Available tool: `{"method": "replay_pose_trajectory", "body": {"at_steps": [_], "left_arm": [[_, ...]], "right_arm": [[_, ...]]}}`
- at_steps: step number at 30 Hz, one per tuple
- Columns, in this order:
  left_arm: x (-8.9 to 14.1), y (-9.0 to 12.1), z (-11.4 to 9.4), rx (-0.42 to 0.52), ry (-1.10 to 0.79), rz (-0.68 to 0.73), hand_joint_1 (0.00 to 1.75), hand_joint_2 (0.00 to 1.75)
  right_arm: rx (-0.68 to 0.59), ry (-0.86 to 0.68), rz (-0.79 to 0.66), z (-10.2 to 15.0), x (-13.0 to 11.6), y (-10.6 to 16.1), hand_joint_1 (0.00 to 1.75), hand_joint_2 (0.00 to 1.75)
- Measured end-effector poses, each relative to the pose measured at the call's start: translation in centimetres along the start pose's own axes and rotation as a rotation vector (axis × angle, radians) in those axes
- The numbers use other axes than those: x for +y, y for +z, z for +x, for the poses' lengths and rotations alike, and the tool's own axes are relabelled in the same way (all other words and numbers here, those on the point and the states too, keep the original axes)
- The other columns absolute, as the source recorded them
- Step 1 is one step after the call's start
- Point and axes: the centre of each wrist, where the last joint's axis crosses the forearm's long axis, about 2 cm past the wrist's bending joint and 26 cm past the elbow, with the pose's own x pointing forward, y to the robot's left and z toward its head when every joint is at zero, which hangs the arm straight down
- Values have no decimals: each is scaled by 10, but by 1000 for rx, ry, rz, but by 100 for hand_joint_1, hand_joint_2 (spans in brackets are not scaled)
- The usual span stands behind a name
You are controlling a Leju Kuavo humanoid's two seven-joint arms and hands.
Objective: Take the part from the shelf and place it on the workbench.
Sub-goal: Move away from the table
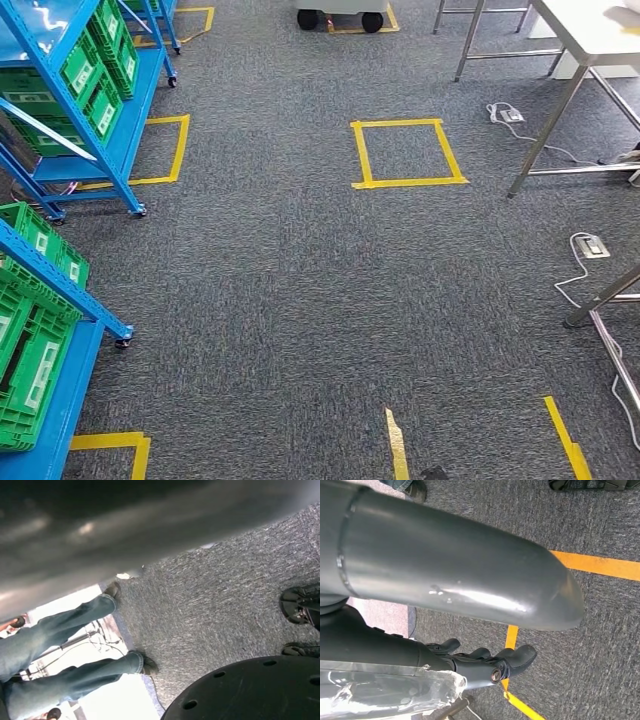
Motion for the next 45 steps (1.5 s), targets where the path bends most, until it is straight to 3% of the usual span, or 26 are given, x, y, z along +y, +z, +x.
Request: {"method": "replay_pose_trajectory", "body": {"at_steps": [45], "left_arm": [[0, 0, -2, 3, 2, -1, 0, 0]], "right_arm": [[5, 14, -4, -2, -2, -1, 0, 0]]}}
